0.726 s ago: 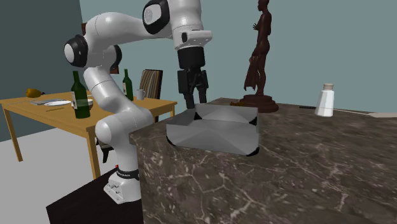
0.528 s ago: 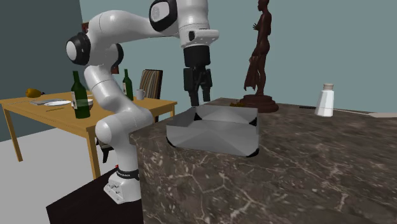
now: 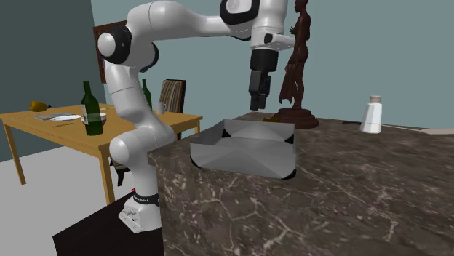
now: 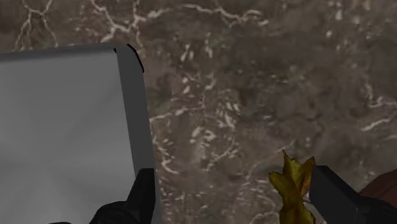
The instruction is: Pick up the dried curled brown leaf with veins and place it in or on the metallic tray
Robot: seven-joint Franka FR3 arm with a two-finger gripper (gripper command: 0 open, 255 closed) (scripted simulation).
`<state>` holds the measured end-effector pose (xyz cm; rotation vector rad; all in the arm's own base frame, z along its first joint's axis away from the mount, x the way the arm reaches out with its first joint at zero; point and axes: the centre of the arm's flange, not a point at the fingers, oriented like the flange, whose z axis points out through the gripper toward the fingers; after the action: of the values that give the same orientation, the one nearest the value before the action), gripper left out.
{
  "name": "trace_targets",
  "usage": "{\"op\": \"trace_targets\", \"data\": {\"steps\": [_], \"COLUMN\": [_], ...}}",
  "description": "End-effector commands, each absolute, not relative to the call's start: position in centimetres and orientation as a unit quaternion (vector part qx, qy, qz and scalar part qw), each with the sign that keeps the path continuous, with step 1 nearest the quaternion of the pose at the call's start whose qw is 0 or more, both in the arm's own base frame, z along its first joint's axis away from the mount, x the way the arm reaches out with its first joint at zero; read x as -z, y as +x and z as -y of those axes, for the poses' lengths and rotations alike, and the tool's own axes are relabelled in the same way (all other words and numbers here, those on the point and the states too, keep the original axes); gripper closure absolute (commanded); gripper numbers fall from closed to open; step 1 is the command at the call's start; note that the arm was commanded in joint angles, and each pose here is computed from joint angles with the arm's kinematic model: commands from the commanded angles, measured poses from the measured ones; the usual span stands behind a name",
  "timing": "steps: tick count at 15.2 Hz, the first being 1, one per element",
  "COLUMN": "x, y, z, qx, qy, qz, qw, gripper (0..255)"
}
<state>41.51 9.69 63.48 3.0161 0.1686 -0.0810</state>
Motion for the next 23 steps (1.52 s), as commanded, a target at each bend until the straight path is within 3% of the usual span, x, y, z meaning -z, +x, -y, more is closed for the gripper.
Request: {"op": "trace_targets", "data": {"steps": [1, 4, 12, 19, 20, 23], "x": [-63.1, -62.8, -58.9, -58.9, -58.9, -58.9], "y": [43.1, 45.6, 44.9, 44.9, 44.9, 44.9], "z": [-12.4, -16.3, -15.6, -15.6, -15.7, -15.6], "qx": [0.051, 0.084, 0.084, 0.084, 0.084, 0.084], "qy": [0.995, 0.991, 0.991, 0.991, 0.991, 0.991], "qz": [-0.057, -0.06, -0.06, -0.06, -0.06, -0.06], "qw": [0.07, 0.084, 0.084, 0.084, 0.084, 0.084], "gripper": [0, 0, 0, 0, 255, 255]}}
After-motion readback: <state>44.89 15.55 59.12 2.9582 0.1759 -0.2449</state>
